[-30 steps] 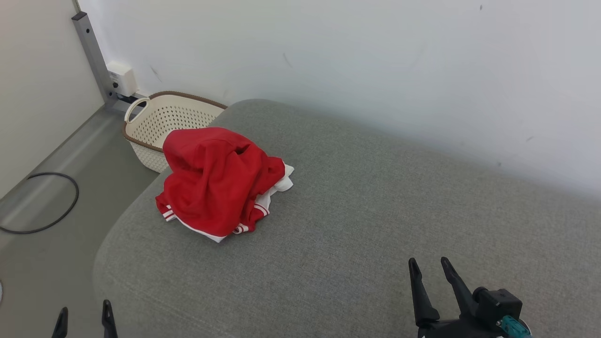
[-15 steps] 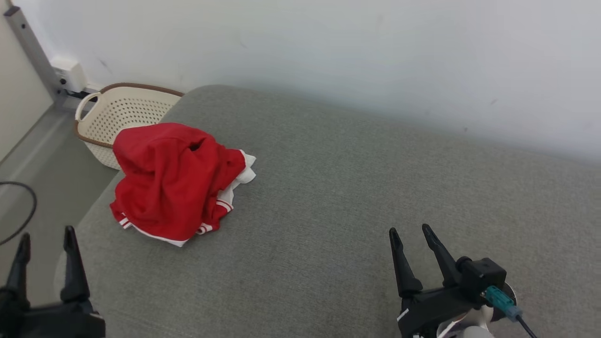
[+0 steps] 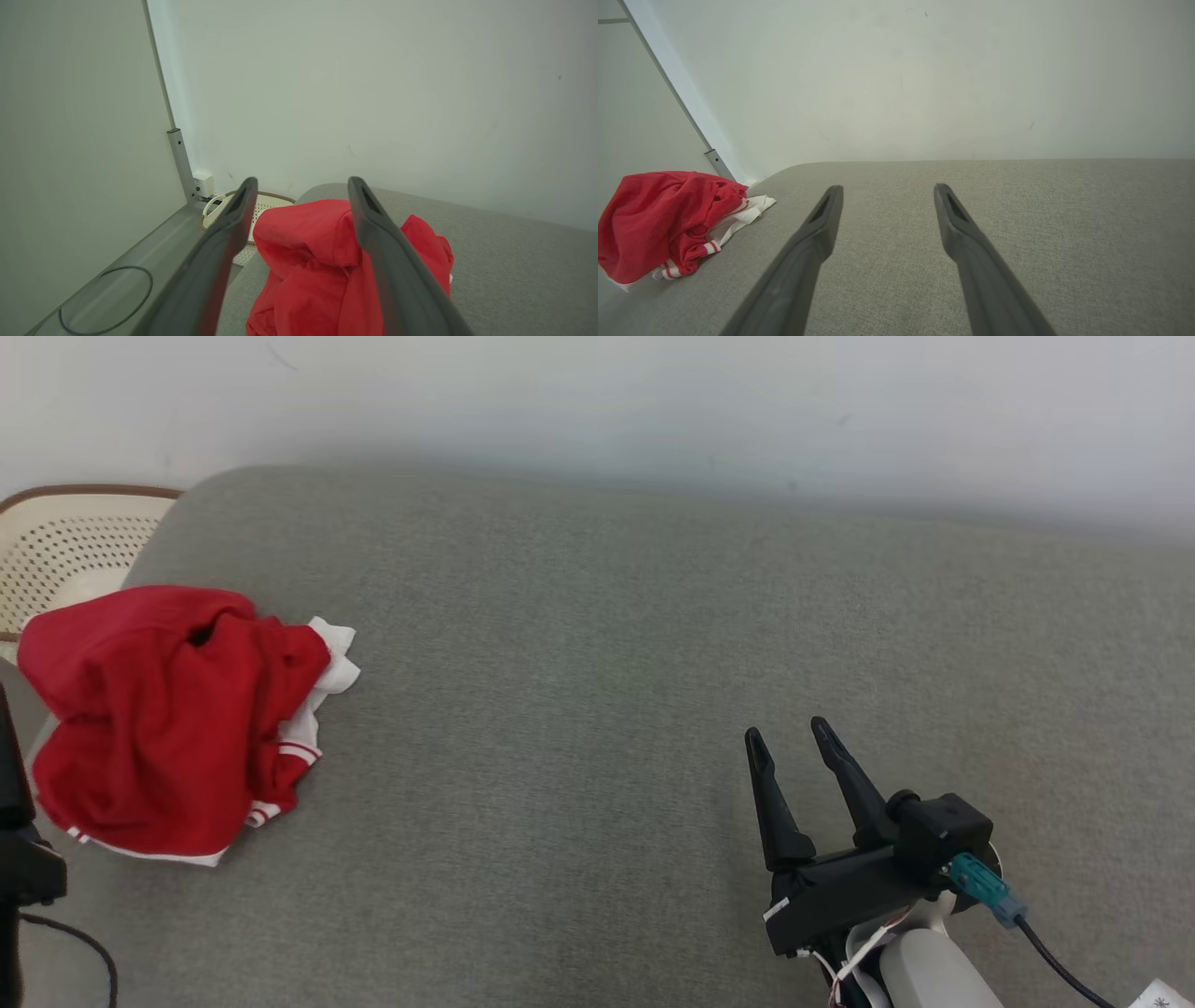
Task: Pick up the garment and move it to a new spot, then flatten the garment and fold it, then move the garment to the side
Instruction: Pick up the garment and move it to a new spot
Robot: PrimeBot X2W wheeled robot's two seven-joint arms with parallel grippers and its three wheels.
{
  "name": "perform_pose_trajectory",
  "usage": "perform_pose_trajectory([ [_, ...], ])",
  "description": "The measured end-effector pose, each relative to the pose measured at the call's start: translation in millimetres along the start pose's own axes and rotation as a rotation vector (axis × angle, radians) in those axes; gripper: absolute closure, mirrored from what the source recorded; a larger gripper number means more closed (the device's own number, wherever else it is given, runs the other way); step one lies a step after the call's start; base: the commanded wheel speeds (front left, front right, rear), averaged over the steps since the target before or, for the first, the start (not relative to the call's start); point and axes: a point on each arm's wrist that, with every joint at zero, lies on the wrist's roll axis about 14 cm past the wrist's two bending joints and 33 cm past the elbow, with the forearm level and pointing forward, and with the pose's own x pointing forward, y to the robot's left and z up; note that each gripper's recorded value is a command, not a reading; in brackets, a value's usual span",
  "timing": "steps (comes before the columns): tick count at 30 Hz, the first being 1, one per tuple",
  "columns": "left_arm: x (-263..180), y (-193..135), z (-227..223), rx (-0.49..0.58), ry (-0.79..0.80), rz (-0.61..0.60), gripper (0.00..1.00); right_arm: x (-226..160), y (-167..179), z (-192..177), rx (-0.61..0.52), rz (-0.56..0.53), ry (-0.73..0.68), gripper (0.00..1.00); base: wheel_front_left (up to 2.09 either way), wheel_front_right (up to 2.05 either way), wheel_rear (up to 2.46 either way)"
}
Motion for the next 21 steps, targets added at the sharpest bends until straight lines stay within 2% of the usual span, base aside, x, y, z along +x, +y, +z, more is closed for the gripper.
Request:
perform_pose_trajectory([
  [14, 54.2, -53.8, -74.2, -0.003, 0.210, -0.123, 0.00, -14.2, -48.2, -18.2, 0.028, -0.130, 0.036, 0.00, 0.00, 0.00, 0.00],
  [21, 63.8, -62.4, -120.5, 0.022, 0.364, -0.140, 0.00, -16.3, -62.9, -22.4, 0.027, -0.165, 0.042, 0.00, 0.00, 0.00, 0.00],
])
